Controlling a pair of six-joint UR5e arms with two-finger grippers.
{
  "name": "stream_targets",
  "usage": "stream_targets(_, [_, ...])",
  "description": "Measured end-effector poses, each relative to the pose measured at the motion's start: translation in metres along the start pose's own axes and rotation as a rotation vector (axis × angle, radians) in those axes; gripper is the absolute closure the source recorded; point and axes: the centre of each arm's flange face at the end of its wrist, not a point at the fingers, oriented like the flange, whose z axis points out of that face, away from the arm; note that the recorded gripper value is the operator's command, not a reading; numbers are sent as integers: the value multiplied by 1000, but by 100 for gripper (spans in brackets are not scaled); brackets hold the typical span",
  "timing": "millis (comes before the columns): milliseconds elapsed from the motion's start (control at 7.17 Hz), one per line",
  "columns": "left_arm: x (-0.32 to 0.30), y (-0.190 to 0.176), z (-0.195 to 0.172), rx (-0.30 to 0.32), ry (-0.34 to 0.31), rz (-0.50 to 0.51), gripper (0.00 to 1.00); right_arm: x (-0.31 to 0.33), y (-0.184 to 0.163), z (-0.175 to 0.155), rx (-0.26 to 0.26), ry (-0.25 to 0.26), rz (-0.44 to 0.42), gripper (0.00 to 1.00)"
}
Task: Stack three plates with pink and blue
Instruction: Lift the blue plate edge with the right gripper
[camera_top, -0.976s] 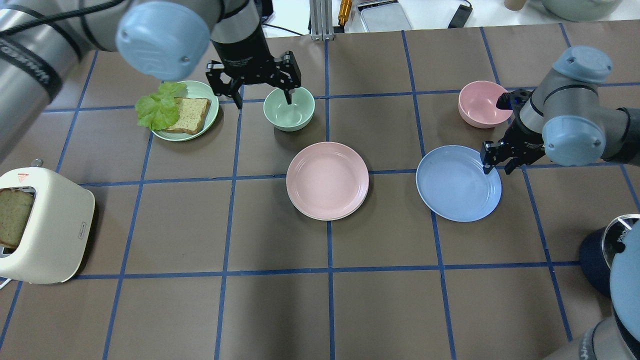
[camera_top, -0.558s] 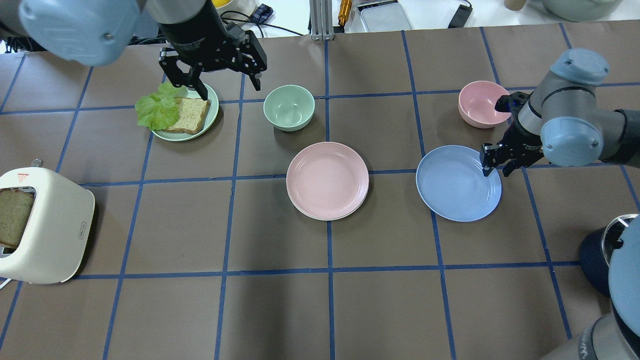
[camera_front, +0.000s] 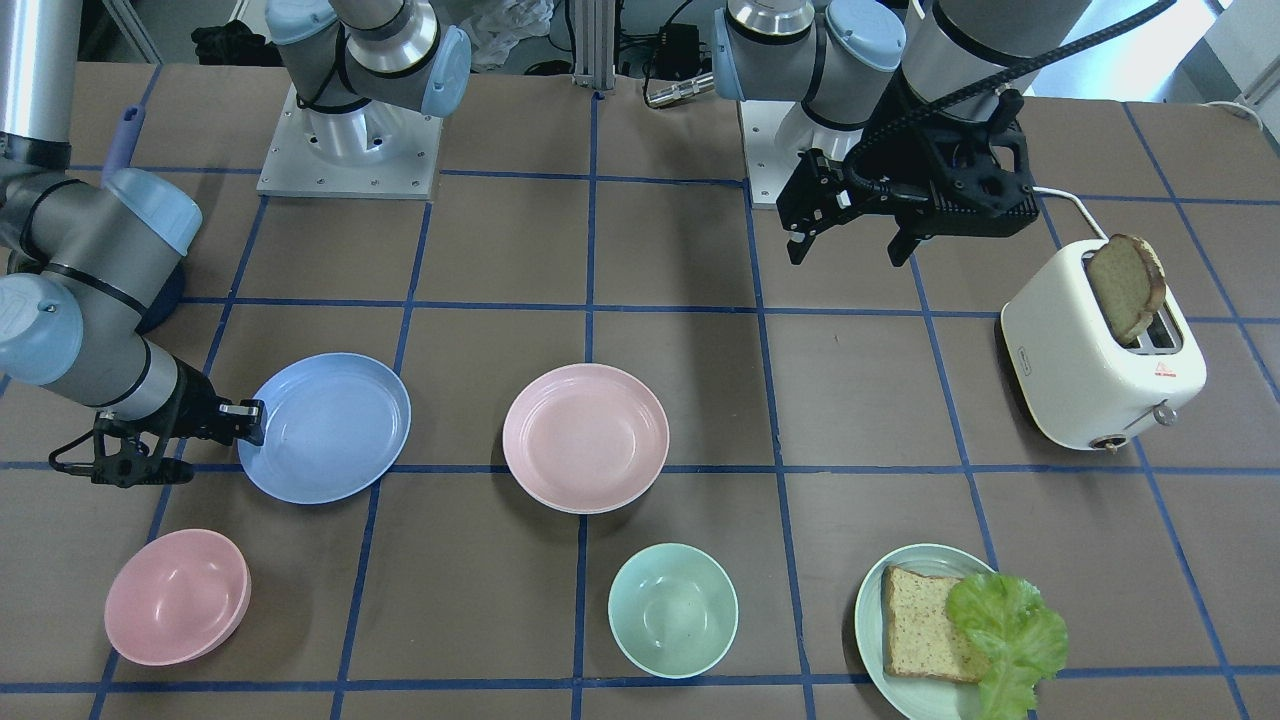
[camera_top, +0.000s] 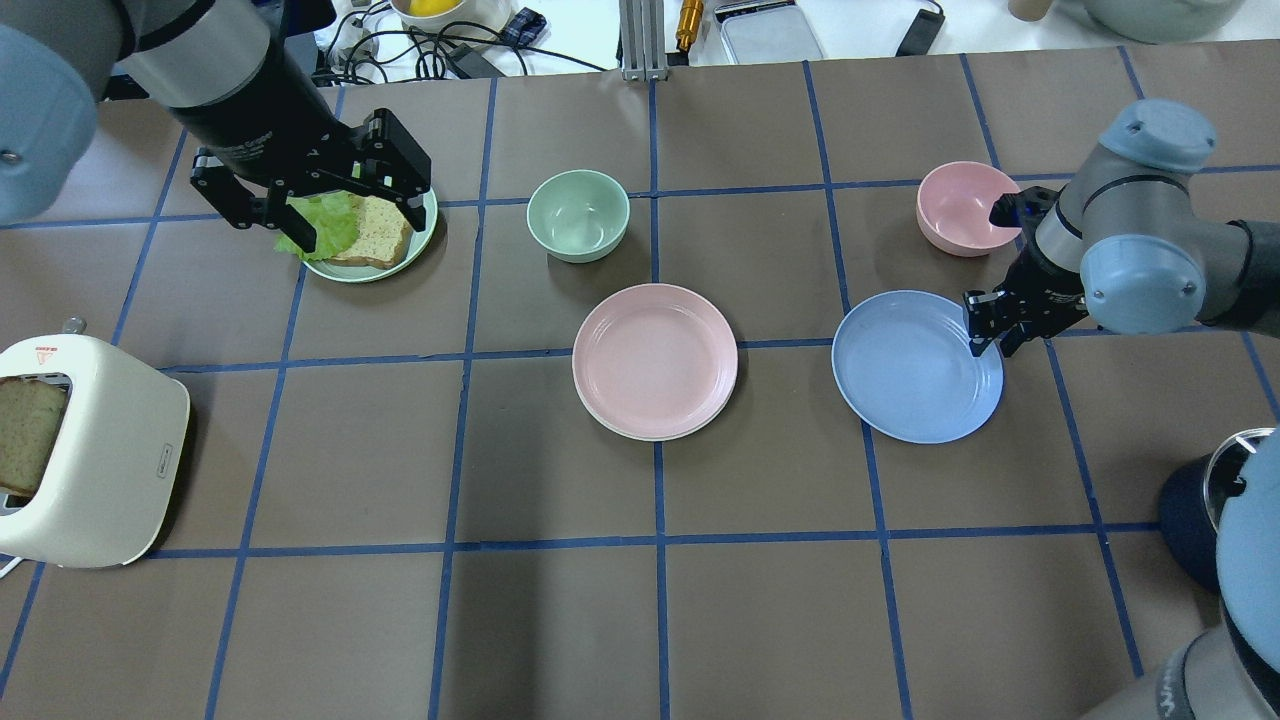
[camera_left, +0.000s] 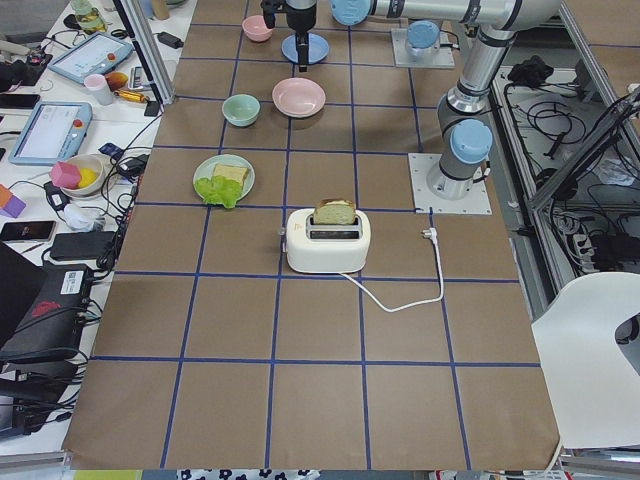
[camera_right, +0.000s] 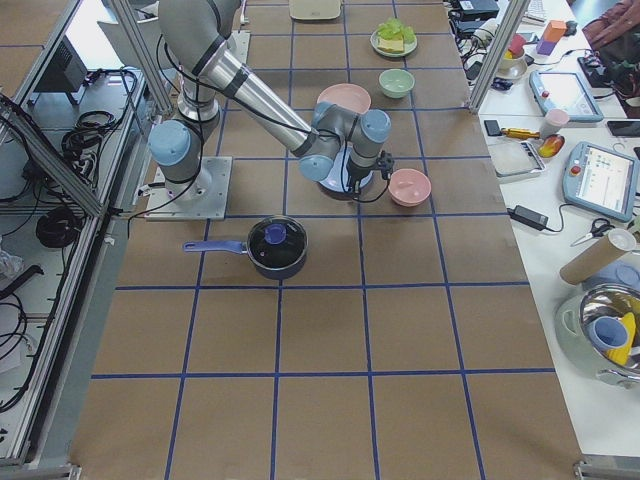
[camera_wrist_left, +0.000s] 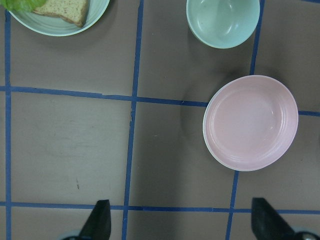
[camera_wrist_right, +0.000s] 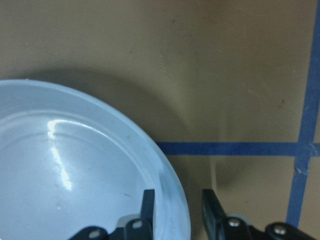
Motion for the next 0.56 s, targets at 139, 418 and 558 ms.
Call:
stream_targets(139, [-8,-1,-4,8,-9,33,0,0,0,1,-3,0,-1,68])
stream_targets(418, [-15,-2,-8,16,-44,78,0,0,0,1,-6,-1,-3,77])
stream_targets(558, [-15,-2,-8,17,-50,83,0,0,0,1,-5,-2,-6,86])
